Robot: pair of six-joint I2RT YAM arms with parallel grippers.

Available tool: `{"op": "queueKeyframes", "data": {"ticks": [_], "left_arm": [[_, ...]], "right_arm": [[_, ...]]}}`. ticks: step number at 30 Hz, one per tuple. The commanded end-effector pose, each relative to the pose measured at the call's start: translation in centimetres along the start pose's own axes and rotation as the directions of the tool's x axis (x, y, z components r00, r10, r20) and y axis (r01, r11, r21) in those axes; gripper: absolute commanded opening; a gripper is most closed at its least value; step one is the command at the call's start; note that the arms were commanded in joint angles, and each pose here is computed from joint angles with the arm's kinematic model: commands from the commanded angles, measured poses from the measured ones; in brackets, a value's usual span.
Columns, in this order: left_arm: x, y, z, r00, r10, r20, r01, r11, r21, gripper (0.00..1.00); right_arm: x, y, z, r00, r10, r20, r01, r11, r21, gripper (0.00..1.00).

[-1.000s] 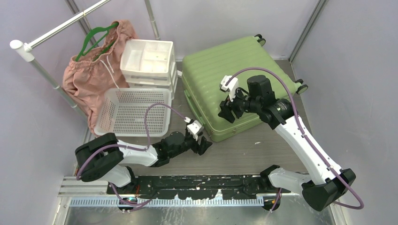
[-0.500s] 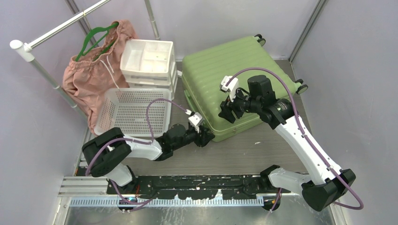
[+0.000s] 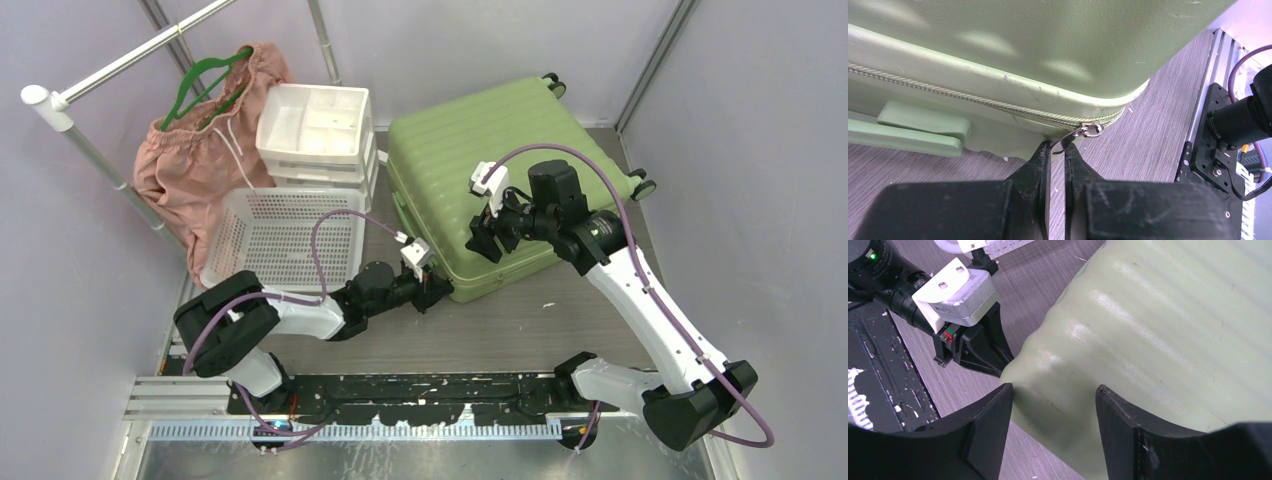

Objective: Open, take out, and arrange the luggage
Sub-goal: Unzip the luggage at the center of the board.

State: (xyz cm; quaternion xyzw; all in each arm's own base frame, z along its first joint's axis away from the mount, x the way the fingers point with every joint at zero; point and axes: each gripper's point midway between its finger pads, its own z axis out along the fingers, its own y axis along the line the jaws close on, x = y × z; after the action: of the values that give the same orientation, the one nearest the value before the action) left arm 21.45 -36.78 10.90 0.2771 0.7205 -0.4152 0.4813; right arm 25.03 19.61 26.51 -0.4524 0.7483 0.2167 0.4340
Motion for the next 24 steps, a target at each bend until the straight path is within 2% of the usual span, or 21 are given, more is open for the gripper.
{"op": "queueKeyframes", "data": {"ticks": [1,5,14,20,24], "left_arm": [[-5.7,-2.2,0.2,0.987,-0.004,0.163,-0.008,0.997,0.074,0.03],[-5.8,-2.9,-0.1,0.986,-0.014,0.165,-0.004,0.994,0.109,0.03],[-5.5,-3.6,0.1,0.984,-0.053,0.168,0.027,0.988,0.154,0.16],[-5.4,-3.6,0.2,0.984,-0.062,0.166,0.035,0.987,0.159,0.29],[-5.5,-3.7,0.1,0.983,-0.063,0.175,0.033,0.986,0.166,0.28]], "right_arm": [[5.5,0.5,0.2,0.977,0.087,-0.196,-0.089,0.996,0.0,0.66],[5.5,0.4,0.1,0.977,0.089,-0.195,-0.09,0.996,0.004,0.66],[5.5,0.4,0.0,0.977,0.09,-0.195,-0.091,0.996,0.005,0.66],[5.4,0.4,-0.1,0.978,0.087,-0.19,-0.087,0.996,0.008,0.66],[5.5,0.4,-0.1,0.978,0.087,-0.191,-0.088,0.996,0.006,0.66]]}}
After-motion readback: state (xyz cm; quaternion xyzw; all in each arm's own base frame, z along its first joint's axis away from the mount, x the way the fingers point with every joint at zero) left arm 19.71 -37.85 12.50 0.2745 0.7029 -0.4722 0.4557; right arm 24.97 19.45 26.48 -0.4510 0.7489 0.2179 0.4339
